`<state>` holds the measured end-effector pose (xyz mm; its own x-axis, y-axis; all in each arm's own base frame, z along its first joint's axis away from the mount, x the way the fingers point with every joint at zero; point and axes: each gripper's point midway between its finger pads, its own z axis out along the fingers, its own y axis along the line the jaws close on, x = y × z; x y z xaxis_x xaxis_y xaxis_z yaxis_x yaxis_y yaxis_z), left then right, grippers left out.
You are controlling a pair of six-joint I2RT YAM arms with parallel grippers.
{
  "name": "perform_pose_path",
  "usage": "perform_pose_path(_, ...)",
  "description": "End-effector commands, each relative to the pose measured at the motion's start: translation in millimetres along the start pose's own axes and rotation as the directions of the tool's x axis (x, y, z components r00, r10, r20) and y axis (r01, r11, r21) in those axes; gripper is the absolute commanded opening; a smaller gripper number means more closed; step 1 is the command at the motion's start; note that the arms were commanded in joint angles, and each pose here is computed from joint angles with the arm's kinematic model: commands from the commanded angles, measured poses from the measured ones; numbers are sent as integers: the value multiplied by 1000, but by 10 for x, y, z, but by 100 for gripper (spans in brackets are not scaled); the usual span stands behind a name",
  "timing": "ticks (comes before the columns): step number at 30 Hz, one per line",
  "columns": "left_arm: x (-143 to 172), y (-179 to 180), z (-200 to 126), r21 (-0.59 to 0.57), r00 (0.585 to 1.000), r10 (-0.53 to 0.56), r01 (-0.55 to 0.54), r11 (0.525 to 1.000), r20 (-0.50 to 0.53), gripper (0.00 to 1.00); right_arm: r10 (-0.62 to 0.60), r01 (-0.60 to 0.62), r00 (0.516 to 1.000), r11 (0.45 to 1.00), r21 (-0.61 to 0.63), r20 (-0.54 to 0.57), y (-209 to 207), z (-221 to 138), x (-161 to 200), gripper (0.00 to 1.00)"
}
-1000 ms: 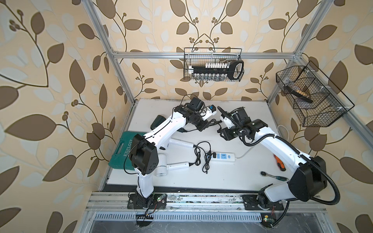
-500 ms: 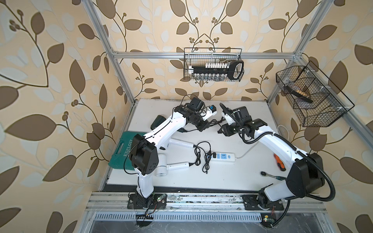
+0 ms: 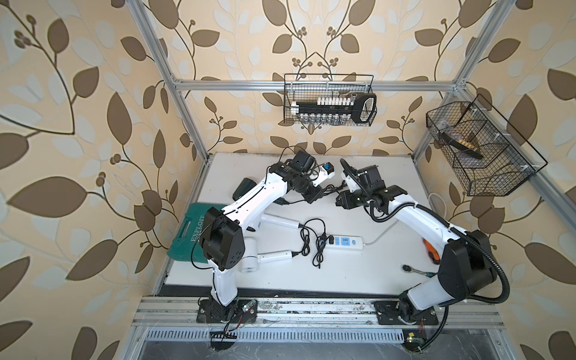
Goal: Charge the blow dryers
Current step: Pick up the plug from the center of the board.
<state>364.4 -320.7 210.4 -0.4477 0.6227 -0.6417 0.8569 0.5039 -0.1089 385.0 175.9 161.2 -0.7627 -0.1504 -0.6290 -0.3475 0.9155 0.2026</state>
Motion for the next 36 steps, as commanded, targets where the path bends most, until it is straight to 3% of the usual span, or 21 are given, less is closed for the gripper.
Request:
perform_pose_path(1, -170, -123, -165, 20, 997, 40, -41, 999, 59, 0, 23, -23, 1000, 1000, 3, 12, 1, 26, -4, 46)
perform_pose_path(18, -185, -163, -163, 44, 997, 32, -35, 998, 64, 0, 11, -12, 1000, 999, 47, 6, -16, 127, 103, 37)
perform_pose_path(21, -186, -169, -165, 49, 997, 32, -35, 998, 65, 0, 5, -6, 1000, 999, 53, 20, -13, 143, 111, 29)
perform_pose_path(27, -199, -171, -166, 49, 997, 32, -35, 998, 69, 0, 7, -8, 1000, 997, 83, 13, -61, 154, 177, 0)
perform_pose_path(32, -168, -105, -132, 15, 998, 32, -32, 999, 58, 0, 23, -22, 1000, 995, 98, -6, -97, 130, 290, 0)
perform_pose_path(36, -158, 7, -93, -40, 998, 17, -14, 999, 55, 10, 50, -49, 999, 994, 102, -8, -98, 55, 329, 0)
